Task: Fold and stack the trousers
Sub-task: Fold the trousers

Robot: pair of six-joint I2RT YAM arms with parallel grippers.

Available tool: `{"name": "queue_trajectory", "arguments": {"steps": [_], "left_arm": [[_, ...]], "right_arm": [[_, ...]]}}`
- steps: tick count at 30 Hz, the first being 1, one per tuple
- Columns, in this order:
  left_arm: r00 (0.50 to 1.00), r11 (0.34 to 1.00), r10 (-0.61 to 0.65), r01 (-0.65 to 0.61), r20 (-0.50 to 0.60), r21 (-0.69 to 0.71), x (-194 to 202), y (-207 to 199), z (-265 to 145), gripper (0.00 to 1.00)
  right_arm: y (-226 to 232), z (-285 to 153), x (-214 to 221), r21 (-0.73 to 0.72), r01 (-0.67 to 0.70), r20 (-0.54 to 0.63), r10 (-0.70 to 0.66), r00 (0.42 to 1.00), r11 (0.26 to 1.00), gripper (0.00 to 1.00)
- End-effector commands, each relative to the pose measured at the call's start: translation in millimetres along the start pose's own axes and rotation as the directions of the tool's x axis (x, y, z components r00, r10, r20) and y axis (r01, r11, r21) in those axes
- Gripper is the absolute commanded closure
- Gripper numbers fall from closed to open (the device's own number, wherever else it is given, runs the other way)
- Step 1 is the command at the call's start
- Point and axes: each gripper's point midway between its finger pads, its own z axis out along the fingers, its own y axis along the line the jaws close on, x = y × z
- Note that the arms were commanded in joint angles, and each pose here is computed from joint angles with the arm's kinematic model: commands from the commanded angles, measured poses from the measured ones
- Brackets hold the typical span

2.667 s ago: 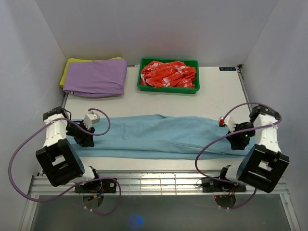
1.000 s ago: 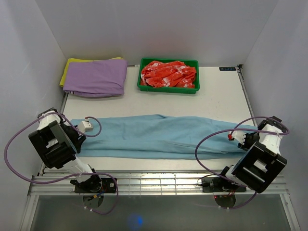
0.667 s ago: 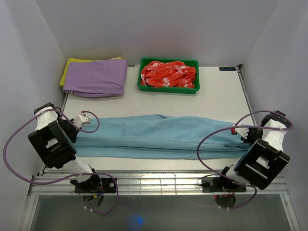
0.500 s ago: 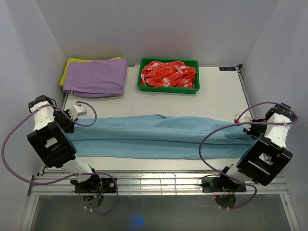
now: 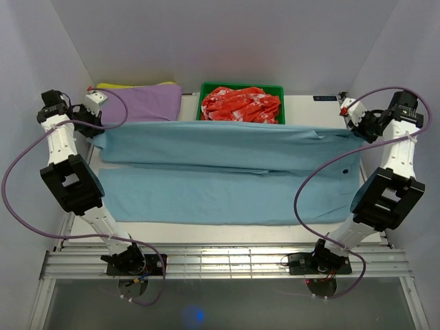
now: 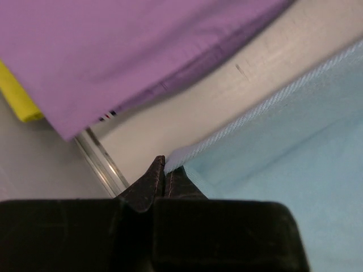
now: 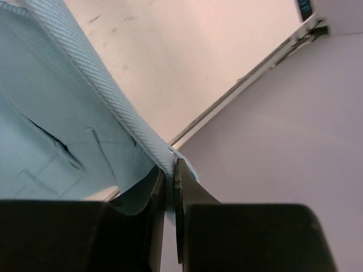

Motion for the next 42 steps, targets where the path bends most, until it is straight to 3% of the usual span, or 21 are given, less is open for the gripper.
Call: {"name": "queue_trajectory", "arguments": {"steps": [1,6,10,14,21,28,33,34,42], "left_arm": [[0.995,0.917,0.026,0.015,0.097,-0.399,-43.5,103.4,-57.5,1.0],[0.995,0.912,0.072,-0.036,0.073,-0.408,-33.8,90.0,-62.1,1.0],[0.993,0.923,0.12,-0.106,0.013,-0.369,-1.8,59.9,-52.0,1.0],[0.995,0.947,0.087,-0.096,-0.041,-0.307,47.2,25.6,-41.5,1.0],[0.992,0.963,0.073,-0.098,-0.105,-0.251,99.1,-3.8,-49.7,1.0],[0.999,0.95,0.035,-0.042,-0.028,-0.311,82.6,16.0,-86.6,1.0],[0.998,0.957,0.057,-0.055,-0.001,-0.284,88.1,-6.0,-113.2,1.0],[0.994,0.956,0.105,-0.107,-0.022,-0.271,92.8,-11.2,-115.6,1.0],[0.952,0.987,0.137,-0.153,-0.274,-0.04,211.8,-112.2,-75.8,1.0]], "right_arm": [[-96.1,-47.2,11.2,0.343,0.008,-0.094,0.026,0.995,0.939,0.92],[-75.8,-47.3,17.4,0.313,0.049,-0.108,-0.016,0.994,0.949,0.92],[-30.5,-29.2,33.8,0.221,0.113,-0.144,-0.082,0.986,0.969,0.92],[22.9,-9.4,55.3,0.116,0.134,-0.18,-0.112,0.977,0.984,0.92],[49.6,-5.8,69.6,0.073,0.15,-0.202,-0.133,0.97,0.986,0.92],[13.5,-34.5,61.7,0.181,0.129,-0.168,-0.099,0.981,0.975,0.92],[34.6,-46.5,72.7,0.149,0.158,-0.167,-0.132,0.977,0.976,0.92],[40.8,-46.4,77.8,0.136,0.179,-0.175,-0.154,0.973,0.975,0.92],[153.5,-3.3,113.7,-0.092,0.195,-0.193,-0.21,0.958,0.976,0.92]]}}
